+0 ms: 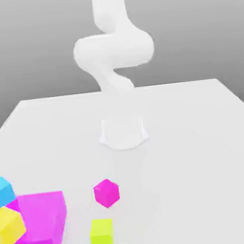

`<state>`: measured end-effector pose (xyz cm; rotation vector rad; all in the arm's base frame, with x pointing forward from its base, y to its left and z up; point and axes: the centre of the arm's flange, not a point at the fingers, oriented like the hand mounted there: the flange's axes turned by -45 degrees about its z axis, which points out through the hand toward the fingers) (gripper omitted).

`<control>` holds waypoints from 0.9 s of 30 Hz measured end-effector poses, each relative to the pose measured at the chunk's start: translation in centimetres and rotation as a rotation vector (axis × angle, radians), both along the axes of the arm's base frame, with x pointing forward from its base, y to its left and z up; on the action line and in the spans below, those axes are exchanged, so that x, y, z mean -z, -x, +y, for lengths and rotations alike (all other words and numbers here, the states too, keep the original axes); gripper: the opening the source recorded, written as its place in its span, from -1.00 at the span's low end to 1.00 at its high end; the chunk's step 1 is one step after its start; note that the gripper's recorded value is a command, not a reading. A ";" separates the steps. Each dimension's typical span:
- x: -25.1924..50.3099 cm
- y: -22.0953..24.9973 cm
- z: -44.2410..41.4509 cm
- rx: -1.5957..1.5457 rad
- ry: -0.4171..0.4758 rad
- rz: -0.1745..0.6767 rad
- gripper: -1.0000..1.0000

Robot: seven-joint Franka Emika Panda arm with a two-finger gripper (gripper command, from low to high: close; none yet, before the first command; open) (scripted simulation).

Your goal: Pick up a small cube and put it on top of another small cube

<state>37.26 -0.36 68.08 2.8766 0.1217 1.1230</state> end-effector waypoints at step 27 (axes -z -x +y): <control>38.6 -10.1 -6.4 -0.992 0.512 0.570 0.00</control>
